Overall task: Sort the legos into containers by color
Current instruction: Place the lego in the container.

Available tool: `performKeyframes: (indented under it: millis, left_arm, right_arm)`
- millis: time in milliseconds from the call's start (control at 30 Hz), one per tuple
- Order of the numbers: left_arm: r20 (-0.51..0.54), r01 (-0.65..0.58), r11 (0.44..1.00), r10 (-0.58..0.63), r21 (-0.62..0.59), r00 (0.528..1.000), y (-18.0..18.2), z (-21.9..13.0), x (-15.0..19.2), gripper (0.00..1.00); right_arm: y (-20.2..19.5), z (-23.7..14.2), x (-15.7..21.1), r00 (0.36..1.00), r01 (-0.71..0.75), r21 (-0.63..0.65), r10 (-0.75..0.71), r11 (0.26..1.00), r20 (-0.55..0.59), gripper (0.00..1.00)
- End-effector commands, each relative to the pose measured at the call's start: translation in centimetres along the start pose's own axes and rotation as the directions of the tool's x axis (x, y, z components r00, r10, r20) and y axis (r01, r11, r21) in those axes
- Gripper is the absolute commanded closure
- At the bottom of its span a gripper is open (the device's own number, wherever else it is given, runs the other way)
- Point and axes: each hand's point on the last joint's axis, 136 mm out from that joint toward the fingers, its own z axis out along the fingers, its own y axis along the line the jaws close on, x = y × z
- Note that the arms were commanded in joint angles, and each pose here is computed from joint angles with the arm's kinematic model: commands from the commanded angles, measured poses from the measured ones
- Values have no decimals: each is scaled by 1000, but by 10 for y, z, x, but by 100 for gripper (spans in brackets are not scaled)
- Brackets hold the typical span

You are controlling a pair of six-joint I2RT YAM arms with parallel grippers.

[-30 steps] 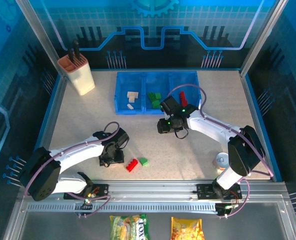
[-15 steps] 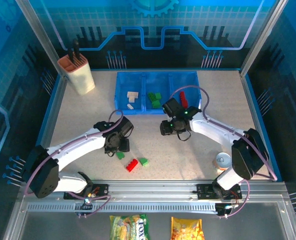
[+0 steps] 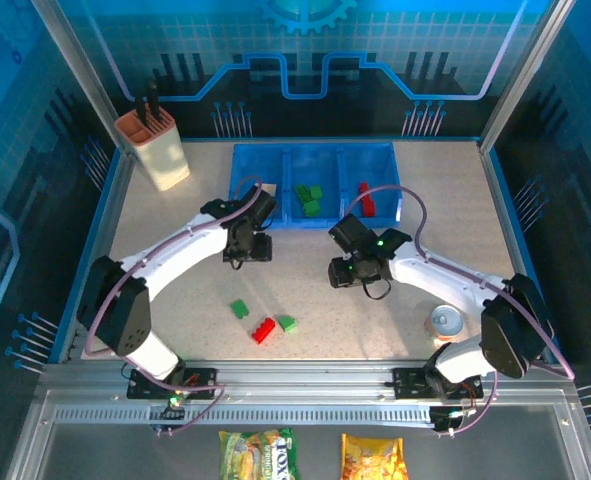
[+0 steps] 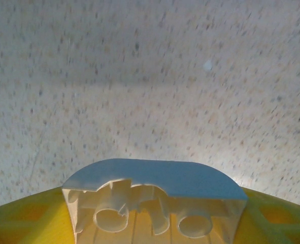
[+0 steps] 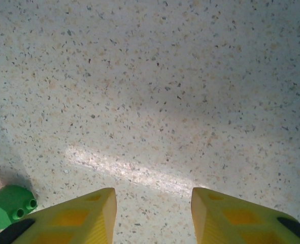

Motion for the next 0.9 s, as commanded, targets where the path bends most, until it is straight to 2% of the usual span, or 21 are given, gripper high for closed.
performKeyframes:
  millis: [0,433,800,867]
  left_arm:
    - [16,-42,999,42,1,999,-2,-1,-25,36]
    - [38,14,998,-16,55,999,-13,18,-112,36]
    - [58,51,998,-53,45,997,-15,43,-167,36]
    - [88,34,999,-37,40,995,-16,47,-182,35]
  right_arm:
    - [-7,-8,11,1000,-17,28,17,999,-1,56]
    - [-19,-19,31,999,-50,27,50,998,8,56]
    - [-25,-22,37,998,-57,39,57,998,7,55]
    - [-24,-22,36,998,-55,40,55,998,6,56]
